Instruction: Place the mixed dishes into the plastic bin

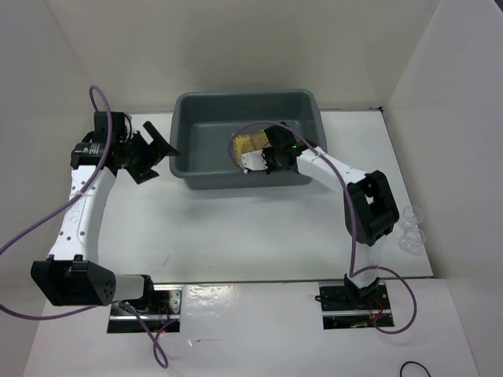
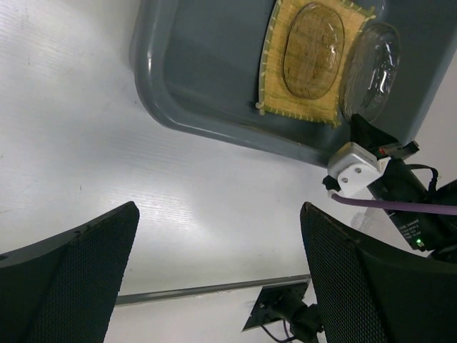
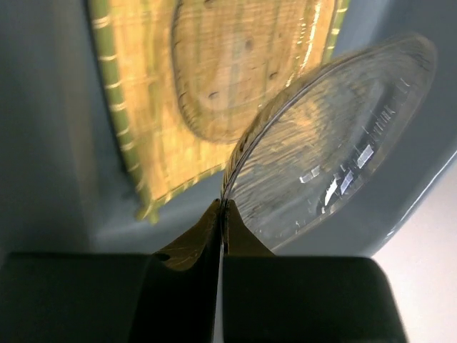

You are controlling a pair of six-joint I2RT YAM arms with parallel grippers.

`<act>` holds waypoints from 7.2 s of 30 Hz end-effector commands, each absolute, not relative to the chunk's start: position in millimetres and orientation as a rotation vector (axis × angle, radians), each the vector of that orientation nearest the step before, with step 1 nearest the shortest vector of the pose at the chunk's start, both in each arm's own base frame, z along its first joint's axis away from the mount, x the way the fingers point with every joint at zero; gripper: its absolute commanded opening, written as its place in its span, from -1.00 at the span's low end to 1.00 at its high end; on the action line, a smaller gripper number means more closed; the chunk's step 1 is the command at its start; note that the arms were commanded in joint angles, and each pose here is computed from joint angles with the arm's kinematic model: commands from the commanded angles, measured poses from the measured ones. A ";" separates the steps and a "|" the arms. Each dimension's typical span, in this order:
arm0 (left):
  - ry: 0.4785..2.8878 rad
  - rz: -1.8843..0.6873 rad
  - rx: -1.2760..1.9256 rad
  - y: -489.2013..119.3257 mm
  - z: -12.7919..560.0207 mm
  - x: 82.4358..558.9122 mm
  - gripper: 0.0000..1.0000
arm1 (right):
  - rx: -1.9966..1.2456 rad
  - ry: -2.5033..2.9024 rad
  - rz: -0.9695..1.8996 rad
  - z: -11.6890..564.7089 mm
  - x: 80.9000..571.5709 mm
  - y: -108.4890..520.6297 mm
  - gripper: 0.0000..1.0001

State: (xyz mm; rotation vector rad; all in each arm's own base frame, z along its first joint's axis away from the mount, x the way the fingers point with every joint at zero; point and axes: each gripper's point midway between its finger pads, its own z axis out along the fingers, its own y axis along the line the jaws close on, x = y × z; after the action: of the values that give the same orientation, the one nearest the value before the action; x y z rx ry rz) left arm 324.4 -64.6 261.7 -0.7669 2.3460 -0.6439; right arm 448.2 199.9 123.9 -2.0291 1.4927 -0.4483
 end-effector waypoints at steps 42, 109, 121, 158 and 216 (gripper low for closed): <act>2.341 -0.703 -0.799 -43.3 265.2 336.9 1.00 | -2.136 1.698 -0.233 95.6 473.1 235.1 -0.27; 2.359 -0.823 -0.676 -63.0 247.9 324.8 1.00 | 0.042 2.999 -0.692 49.7 265.5 -192.8 -0.57; 2.334 -0.816 -0.701 -62.2 242.5 304.3 1.00 | -0.143 2.571 -0.439 225.3 375.9 -132.8 -1.00; 2.566 -0.619 -0.612 -43.5 207.1 288.0 1.00 | -1.825 1.638 -0.080 129.9 457.6 418.3 -1.00; 2.498 -0.788 -0.633 -60.5 187.4 303.7 1.00 | -0.377 2.716 -0.575 186.6 295.5 -40.4 0.32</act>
State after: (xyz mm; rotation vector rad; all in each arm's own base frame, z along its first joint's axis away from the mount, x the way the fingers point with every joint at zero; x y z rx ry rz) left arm 287.4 -59.1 172.1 -0.7182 2.5490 -0.7613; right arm 311.2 -21.9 173.0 -0.4996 2.8164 -0.4580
